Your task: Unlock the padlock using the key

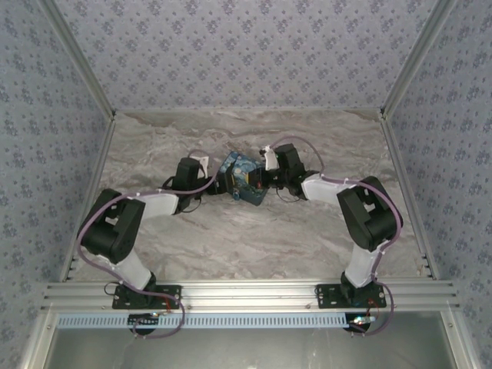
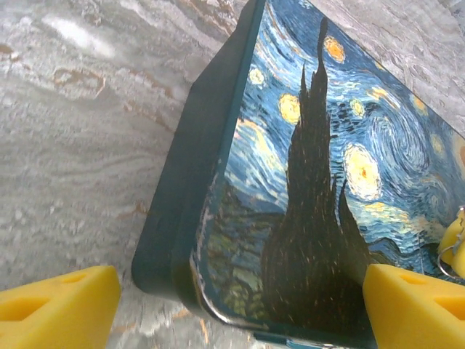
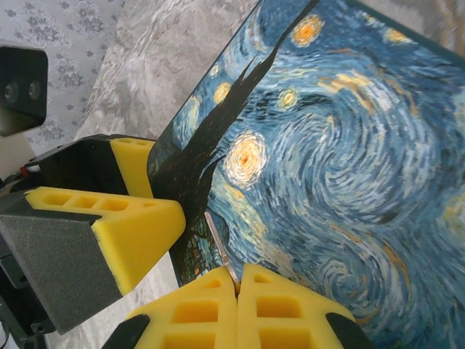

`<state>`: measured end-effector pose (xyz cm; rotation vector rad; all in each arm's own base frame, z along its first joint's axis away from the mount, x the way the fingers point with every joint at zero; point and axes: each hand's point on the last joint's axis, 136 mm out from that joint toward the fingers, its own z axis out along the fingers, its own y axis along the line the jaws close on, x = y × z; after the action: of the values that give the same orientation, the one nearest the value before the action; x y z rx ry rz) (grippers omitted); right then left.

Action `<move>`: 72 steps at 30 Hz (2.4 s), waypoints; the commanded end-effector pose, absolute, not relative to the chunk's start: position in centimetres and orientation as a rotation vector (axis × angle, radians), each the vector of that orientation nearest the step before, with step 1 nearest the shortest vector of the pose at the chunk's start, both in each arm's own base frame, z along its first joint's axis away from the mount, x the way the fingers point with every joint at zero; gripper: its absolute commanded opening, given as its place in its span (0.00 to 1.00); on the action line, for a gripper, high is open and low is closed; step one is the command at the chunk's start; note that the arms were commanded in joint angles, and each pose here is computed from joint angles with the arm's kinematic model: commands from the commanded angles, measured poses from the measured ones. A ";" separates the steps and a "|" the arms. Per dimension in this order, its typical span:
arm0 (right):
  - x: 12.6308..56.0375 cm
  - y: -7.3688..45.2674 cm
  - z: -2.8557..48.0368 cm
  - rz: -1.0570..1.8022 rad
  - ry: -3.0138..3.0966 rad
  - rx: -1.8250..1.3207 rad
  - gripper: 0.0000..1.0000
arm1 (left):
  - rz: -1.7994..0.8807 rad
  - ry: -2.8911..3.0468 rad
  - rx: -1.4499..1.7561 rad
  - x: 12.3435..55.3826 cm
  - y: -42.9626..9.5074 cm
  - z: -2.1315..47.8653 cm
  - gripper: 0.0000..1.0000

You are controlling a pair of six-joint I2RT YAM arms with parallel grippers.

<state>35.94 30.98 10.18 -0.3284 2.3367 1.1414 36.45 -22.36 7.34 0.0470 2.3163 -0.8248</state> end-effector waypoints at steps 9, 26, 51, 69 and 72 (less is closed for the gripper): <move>30.4 29.4 4.3 1.058 2.607 -0.251 0.00 | -0.779 2.404 0.039 30.7 -20.6 6.9 0.87; 30.9 29.0 4.9 1.041 2.580 -0.287 0.00 | -1.110 2.095 0.436 26.5 -25.0 10.5 0.95; 31.0 29.1 4.9 1.027 2.598 -0.285 0.00 | -1.088 2.079 0.484 29.2 -27.2 5.9 0.82; 30.9 29.3 5.3 1.039 2.583 -0.291 0.00 | -0.904 2.217 0.449 29.5 -28.0 3.8 0.58; 30.9 29.2 5.3 1.038 2.581 -0.291 0.00 | -0.872 2.219 0.423 29.9 -28.0 4.1 0.57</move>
<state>33.39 31.25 10.12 -0.3429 2.3694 1.1367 28.97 -28.31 4.09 0.4777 2.1952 -0.9439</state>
